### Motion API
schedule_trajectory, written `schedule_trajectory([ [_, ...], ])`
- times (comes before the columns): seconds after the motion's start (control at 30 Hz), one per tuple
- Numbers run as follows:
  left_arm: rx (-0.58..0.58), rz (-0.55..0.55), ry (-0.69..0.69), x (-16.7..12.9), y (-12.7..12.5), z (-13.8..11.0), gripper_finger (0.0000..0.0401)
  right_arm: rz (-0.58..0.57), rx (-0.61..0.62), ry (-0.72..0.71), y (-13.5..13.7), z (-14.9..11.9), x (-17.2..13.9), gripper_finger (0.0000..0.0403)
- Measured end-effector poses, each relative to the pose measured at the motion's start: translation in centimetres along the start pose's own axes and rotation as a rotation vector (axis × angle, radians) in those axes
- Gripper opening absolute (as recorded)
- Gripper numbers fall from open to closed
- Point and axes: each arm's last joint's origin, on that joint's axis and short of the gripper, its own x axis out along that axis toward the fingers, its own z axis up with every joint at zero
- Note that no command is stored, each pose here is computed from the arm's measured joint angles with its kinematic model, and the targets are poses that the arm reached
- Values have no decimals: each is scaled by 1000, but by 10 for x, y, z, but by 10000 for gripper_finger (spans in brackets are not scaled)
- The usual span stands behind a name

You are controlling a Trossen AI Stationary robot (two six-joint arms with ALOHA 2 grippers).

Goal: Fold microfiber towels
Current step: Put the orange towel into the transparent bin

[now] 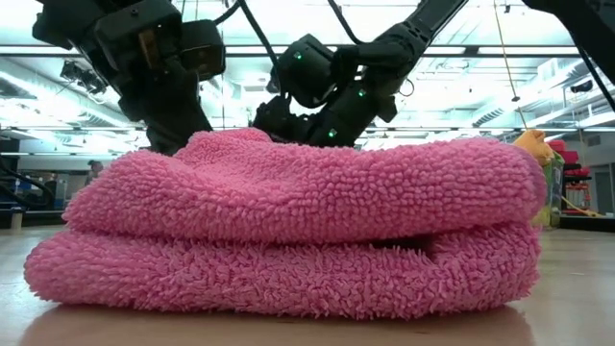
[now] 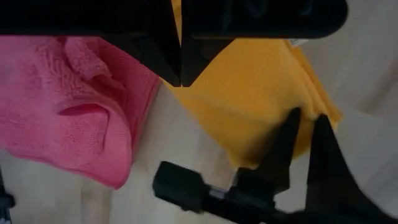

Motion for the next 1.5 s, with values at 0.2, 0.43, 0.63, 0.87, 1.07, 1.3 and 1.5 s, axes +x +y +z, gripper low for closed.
schedule_trajectory([
  [0.2,-33,57,108,1,6,-11,19,16,3,4,0,3,-8,92],
  [0.43,-22,37,177,-4,-3,-22,30,225,-151,-89,14,22,-37,111],
  [0.63,-4,51,184,-4,-2,-23,17,303,-322,-60,43,18,-37,200],
  [0.87,19,76,173,-2,3,-21,13,129,-655,39,69,11,-35,309],
  [1.07,18,95,183,0,6,-22,23,3,-732,24,69,15,-34,327],
  [1.3,14,103,193,1,6,-23,10,17,-788,42,74,7,-19,327],
  [1.5,20,115,208,0,8,-24,23,-73,-787,64,71,10,-24,325],
])
